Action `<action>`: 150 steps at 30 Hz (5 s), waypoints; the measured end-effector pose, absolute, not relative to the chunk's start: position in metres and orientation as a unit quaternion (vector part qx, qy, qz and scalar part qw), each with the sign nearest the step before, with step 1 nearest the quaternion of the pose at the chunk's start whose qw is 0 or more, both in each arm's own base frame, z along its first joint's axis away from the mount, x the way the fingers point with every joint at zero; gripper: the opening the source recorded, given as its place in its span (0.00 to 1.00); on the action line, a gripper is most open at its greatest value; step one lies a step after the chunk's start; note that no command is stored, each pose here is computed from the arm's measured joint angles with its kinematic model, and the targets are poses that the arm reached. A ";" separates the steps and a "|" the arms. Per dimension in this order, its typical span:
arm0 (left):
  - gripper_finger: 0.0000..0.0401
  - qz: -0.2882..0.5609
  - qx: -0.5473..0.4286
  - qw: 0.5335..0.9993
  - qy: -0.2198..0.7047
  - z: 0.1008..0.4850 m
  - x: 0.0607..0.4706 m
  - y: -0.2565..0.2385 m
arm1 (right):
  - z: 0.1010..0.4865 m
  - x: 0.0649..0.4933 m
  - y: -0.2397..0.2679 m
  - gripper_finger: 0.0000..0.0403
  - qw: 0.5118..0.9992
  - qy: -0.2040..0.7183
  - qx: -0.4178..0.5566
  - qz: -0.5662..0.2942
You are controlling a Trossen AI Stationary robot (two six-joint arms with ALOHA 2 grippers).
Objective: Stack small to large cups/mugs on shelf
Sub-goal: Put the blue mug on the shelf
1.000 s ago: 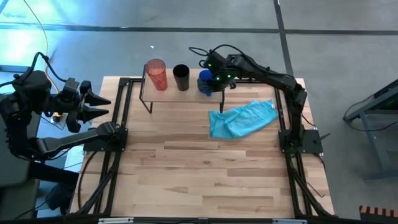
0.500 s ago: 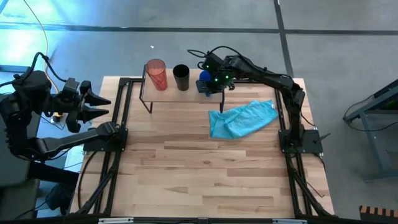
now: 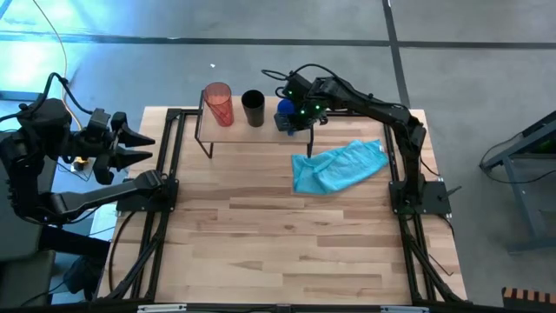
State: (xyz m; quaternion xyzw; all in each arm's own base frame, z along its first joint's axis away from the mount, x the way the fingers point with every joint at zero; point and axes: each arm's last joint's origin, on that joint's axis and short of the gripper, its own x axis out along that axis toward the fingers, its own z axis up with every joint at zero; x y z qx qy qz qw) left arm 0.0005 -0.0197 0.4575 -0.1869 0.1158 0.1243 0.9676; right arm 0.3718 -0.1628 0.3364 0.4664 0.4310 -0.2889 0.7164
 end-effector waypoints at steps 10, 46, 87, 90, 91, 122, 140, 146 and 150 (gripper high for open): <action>0.48 0.125 -0.188 0.967 0.116 0.457 0.001 -0.020 | 0.355 0.365 -0.166 0.13 0.724 0.424 0.468 -0.276; 0.48 0.132 -0.184 0.967 0.113 0.458 0.001 -0.019 | 0.348 0.366 -0.172 0.13 0.706 0.442 0.474 -0.286; 0.48 0.132 -0.184 0.967 0.113 0.458 0.001 -0.019 | 0.351 0.371 -0.175 0.20 0.728 0.413 0.463 -0.292; 0.48 0.132 -0.184 0.967 0.113 0.458 0.001 -0.019 | 0.351 0.372 -0.176 0.20 0.731 0.407 0.463 -0.290; 0.48 0.132 -0.184 0.967 0.113 0.458 0.001 -0.019 | 0.351 0.372 -0.176 0.20 0.732 0.406 0.463 -0.290; 0.48 0.132 -0.186 0.967 0.115 0.458 0.000 -0.019 | 0.352 0.372 -0.179 0.20 0.738 0.395 0.452 -0.307; 0.48 0.132 -0.186 0.967 0.116 0.457 0.000 -0.019 | 0.353 0.373 -0.180 0.20 0.745 0.388 0.449 -0.303; 0.48 0.132 -0.186 0.967 0.116 0.457 0.000 -0.019 | 0.352 0.372 -0.178 0.24 0.744 0.405 0.448 -0.285; 0.48 0.132 -0.188 0.966 0.116 0.457 0.000 -0.019 | 0.352 0.372 -0.178 0.32 0.744 0.404 0.445 -0.290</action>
